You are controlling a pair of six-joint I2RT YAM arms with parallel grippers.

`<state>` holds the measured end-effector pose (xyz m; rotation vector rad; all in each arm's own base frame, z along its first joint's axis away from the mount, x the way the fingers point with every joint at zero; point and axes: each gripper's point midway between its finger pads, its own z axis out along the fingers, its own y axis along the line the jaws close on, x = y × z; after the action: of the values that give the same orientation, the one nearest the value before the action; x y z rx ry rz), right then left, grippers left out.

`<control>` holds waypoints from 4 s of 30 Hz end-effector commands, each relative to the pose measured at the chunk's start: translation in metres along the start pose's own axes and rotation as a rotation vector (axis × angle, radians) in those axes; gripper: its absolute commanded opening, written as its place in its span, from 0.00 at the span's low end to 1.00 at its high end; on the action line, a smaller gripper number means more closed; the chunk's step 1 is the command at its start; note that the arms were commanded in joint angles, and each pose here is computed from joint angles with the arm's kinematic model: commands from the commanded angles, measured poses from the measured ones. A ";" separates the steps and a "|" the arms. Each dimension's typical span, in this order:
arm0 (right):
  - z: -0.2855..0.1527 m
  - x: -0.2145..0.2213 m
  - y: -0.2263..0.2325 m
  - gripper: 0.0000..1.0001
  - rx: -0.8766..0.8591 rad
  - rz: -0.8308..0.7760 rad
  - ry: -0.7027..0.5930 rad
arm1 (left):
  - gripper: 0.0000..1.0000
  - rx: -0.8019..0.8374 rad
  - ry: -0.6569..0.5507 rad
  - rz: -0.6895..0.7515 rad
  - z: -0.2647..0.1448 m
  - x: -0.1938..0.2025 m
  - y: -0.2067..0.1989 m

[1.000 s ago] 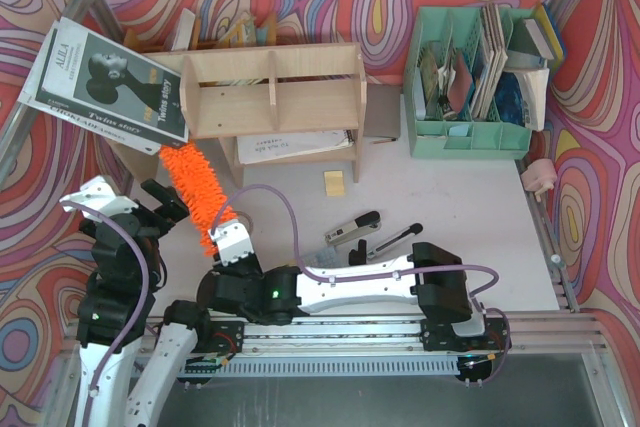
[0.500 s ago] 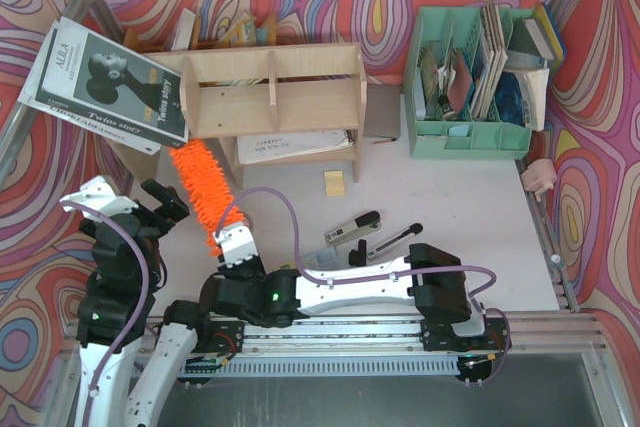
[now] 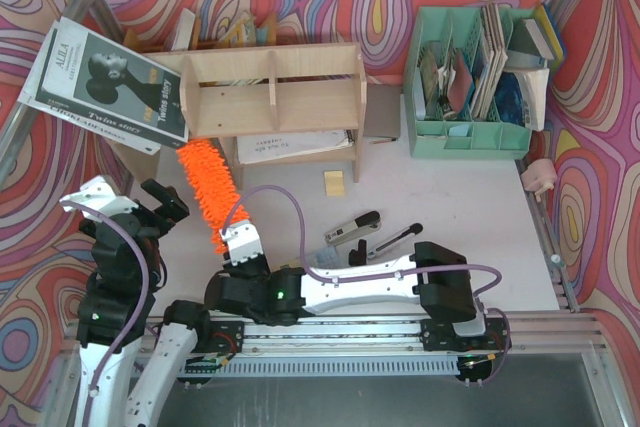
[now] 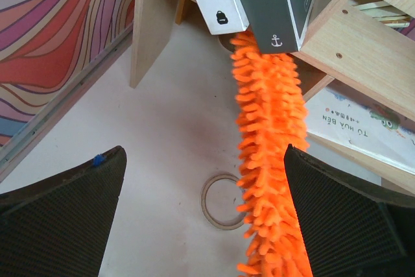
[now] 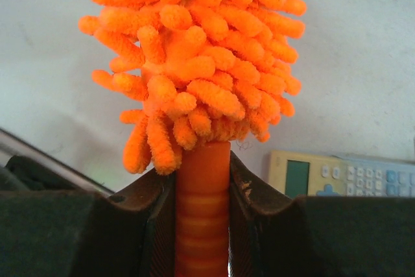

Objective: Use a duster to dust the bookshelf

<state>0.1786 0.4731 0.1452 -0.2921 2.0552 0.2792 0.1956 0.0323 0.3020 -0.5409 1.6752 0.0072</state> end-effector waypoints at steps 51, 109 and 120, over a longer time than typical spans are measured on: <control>0.014 -0.015 0.037 0.00 -0.192 -0.133 0.002 | 0.98 -0.020 -0.006 -0.006 0.002 0.001 0.004; 0.031 0.049 0.015 0.00 -0.162 -0.280 0.215 | 0.98 -0.046 -0.004 0.001 0.002 0.000 0.008; 0.043 0.041 0.008 0.00 -0.148 -0.254 0.207 | 0.98 -0.025 0.008 -0.002 0.004 0.004 0.003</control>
<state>0.1811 0.4798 0.0593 -0.7696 2.2462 0.2099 0.1946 0.0361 0.3023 -0.5562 1.6678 0.0259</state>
